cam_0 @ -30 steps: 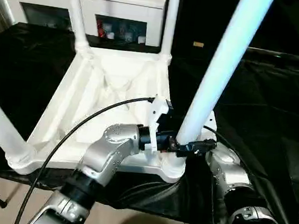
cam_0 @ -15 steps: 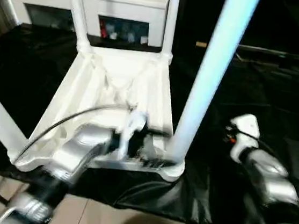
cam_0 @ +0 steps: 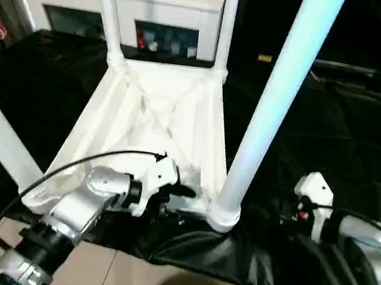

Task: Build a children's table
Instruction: Rotate table base

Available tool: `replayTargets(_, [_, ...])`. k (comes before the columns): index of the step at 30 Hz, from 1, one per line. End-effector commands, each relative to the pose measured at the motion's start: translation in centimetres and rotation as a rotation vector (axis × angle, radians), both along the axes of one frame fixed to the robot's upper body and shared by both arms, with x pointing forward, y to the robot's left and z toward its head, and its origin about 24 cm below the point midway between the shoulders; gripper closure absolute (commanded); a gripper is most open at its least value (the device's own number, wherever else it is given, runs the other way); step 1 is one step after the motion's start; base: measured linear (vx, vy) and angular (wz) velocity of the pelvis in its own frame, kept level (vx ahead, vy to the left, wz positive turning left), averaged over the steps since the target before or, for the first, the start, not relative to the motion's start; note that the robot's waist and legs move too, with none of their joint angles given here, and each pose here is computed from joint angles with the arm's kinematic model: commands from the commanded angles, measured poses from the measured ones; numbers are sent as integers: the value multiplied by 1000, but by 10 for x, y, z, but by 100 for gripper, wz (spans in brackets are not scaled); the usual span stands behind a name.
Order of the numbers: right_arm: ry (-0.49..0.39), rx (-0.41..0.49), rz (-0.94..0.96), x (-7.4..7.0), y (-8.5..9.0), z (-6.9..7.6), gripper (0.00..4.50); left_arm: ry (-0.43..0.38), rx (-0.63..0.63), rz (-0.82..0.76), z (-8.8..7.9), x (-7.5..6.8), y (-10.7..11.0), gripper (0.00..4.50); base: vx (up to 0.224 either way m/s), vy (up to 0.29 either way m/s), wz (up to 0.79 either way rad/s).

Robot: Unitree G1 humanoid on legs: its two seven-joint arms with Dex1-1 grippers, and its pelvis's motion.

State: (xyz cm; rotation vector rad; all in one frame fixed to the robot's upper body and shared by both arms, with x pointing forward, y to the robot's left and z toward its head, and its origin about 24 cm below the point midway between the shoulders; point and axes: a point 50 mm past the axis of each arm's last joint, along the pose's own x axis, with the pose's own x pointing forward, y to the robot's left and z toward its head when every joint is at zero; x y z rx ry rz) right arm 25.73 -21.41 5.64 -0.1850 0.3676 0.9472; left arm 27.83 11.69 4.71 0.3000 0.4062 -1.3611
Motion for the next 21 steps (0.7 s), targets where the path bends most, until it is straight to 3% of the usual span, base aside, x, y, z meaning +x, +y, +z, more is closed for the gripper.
replayTargets(1, [6, 12, 28, -2, 3, 5, 43, -2, 38, -33, 2, 2, 0, 213, 0, 0, 0])
replayTargets(5, [14, 1, 42, -5, 5, 7, 28, 5, 48, -30, -1, 5, 5, 226, 0, 0, 0])
replayTargets(8, [25, 6, 61, -8, 7, 8, 1, 8, 60, -28, -4, 7, 7, 262, 0, 0, 0])
replayTargets(16, [37, 4, 80, -11, 9, 11, 0, 15, 102, -10, -11, 19, 16, 314, 0, 0, 0])
replayTargets(21, [41, 4, 85, -12, 10, 12, 0, 30, 148, -48, -14, 18, 20, 351, 0, 0, 0])
